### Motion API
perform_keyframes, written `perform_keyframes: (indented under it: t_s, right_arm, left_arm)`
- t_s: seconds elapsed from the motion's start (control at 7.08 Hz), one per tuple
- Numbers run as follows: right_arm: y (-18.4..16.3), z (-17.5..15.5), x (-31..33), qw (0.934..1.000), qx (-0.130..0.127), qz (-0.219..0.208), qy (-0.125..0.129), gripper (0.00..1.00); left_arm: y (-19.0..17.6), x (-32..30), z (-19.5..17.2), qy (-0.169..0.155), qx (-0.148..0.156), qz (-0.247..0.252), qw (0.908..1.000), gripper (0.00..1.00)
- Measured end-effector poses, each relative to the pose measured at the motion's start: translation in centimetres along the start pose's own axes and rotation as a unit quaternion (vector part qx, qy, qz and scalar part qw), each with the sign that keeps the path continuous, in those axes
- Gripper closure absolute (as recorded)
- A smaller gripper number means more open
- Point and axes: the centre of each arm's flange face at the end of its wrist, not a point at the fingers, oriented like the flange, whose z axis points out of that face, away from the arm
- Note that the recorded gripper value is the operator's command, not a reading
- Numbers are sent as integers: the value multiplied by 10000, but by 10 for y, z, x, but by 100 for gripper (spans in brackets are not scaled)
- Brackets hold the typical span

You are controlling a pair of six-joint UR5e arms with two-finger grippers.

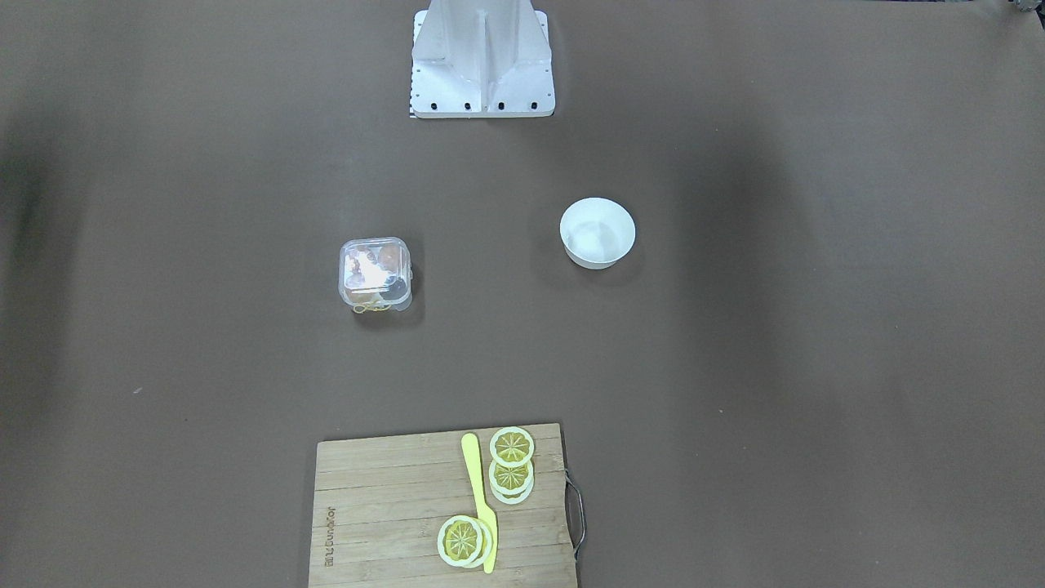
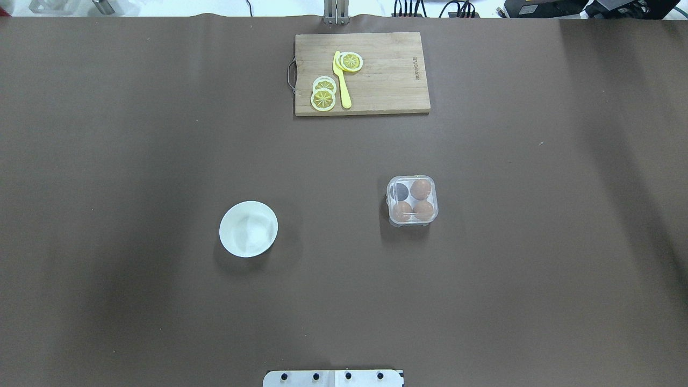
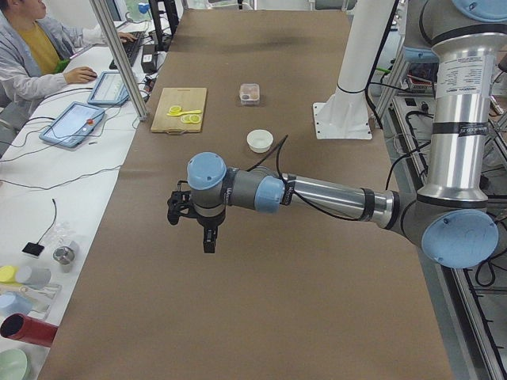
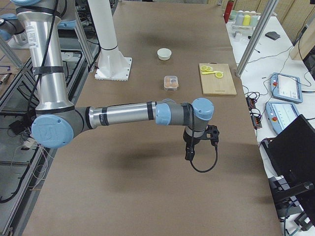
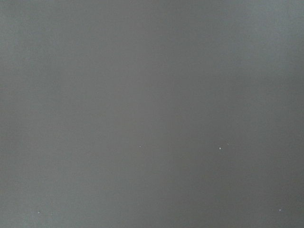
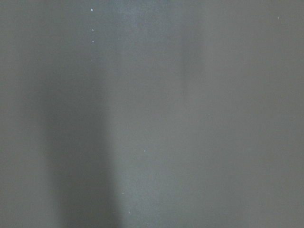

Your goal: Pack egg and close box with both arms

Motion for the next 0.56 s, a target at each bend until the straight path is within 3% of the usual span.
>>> perform_keyframes:
  t_s: [0.56]
  right_arm:
    - [0, -2, -1, 10000, 22, -84, 26, 0]
  left_arm:
    - [5, -4, 0, -116, 14, -28, 9999, 1]
